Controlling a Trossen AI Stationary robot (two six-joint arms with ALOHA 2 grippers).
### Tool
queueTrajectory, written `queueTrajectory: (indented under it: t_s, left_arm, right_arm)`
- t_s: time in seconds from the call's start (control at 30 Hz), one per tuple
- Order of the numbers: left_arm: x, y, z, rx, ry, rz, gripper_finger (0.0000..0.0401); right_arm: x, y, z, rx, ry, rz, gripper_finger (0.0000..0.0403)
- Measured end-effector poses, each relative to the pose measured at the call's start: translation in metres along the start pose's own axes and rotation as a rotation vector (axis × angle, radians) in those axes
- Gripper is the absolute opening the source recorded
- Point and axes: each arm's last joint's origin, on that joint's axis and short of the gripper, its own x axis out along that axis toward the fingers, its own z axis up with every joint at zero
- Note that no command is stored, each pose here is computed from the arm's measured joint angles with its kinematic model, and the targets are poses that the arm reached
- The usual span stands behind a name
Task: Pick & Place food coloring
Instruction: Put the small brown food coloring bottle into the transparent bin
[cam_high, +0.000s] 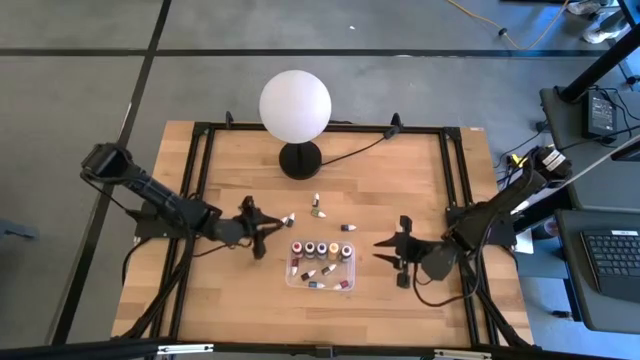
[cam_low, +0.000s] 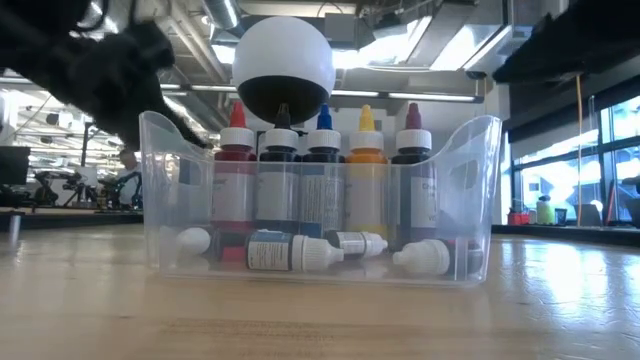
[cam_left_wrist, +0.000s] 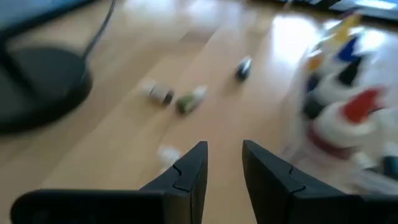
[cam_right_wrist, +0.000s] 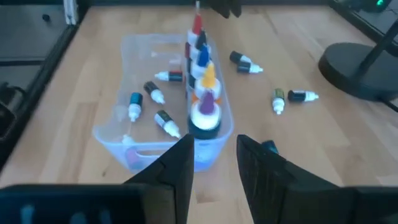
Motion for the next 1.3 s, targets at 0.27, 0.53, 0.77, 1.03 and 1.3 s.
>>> queueTrajectory:
  t_s: [0.27,0.53,0.77,1.03,1.3]
  left_arm:
    - [0.013,0.02,0.001,-0.1,0.081,0.049,0.0099]
    - [0.026,0.023,-0.01,-0.101,0.132,0.097,0.0096]
    - [0.039,0.02,-0.022,-0.092,0.153,0.099,0.0099]
    - [0.048,0.02,-0.034,-0.092,0.182,0.117,0.0096]
    - [0.052,0.021,-0.042,-0.086,0.21,0.145,0.0099]
  right_arm:
    - [0.006,-0.008,0.001,0.018,0.01,-0.012,0.0124]
    - [0.008,-0.011,0.002,0.003,0.012,-0.026,0.0124]
    - [0.008,-0.011,0.002,0.0,0.013,-0.026,0.0124]
    - [0.008,-0.011,0.002,-0.006,0.015,-0.027,0.0124]
    - [0.008,-0.011,0.002,-0.007,0.016,-0.027,0.0124]
